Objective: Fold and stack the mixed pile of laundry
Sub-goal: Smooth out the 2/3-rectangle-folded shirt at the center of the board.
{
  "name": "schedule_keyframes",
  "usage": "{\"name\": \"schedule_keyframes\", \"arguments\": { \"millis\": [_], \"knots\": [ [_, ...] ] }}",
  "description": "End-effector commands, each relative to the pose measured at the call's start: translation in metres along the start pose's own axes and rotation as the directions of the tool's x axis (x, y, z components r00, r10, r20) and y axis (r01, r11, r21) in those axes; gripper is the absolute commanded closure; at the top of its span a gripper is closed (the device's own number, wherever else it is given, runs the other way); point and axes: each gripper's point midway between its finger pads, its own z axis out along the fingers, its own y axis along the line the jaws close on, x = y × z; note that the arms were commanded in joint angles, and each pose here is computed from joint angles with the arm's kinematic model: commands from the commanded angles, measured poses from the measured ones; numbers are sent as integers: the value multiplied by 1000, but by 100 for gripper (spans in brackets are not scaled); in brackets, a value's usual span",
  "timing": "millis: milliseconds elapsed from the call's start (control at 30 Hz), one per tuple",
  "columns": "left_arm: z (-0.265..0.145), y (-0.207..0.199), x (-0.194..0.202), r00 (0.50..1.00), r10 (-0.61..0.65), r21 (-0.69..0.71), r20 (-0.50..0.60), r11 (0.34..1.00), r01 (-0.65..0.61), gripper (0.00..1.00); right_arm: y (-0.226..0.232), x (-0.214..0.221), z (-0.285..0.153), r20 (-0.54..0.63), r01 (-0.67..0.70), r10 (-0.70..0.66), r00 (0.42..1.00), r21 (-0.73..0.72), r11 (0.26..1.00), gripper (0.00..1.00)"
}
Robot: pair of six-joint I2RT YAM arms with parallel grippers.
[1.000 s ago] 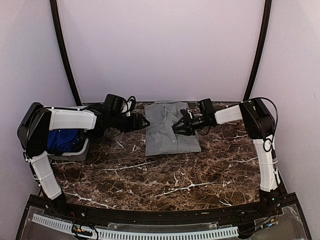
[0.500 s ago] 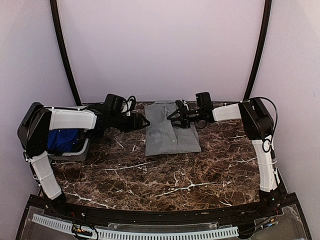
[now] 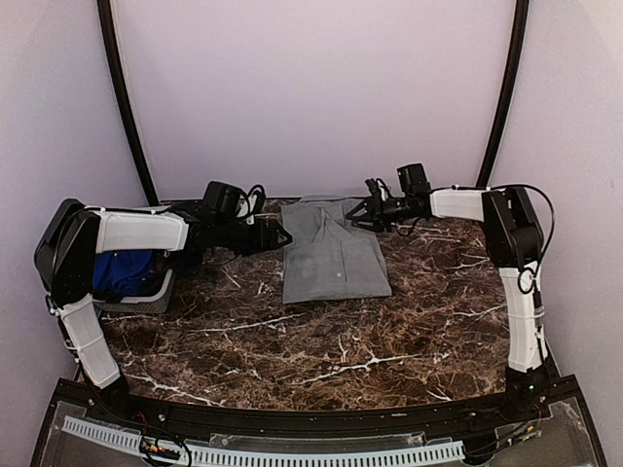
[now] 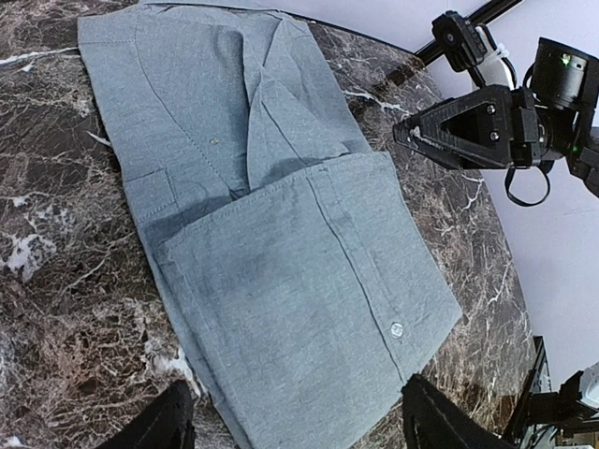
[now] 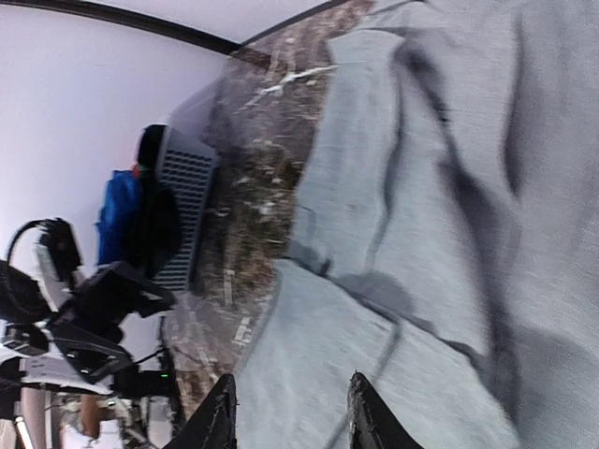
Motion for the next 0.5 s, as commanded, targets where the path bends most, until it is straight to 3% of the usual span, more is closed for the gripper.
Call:
{"name": "schedule_keyframes", "arguments": {
  "millis": [0,100,467],
  "knots": [
    [0,0,1,1000,20,-9,-4,1000,-20,25,-39,11,-36,-3,88,-92,996,327,941,65],
    [2,1,3,1000,14,-7,-11,1000,-14,25,-61,22,-44,-30,89,-84,996,407,909,68],
    [6,3,6,1000,6,-4,-19,1000,-6,25,-79,27,-28,-76,79,-54,996,382,921,70]
  ]
}}
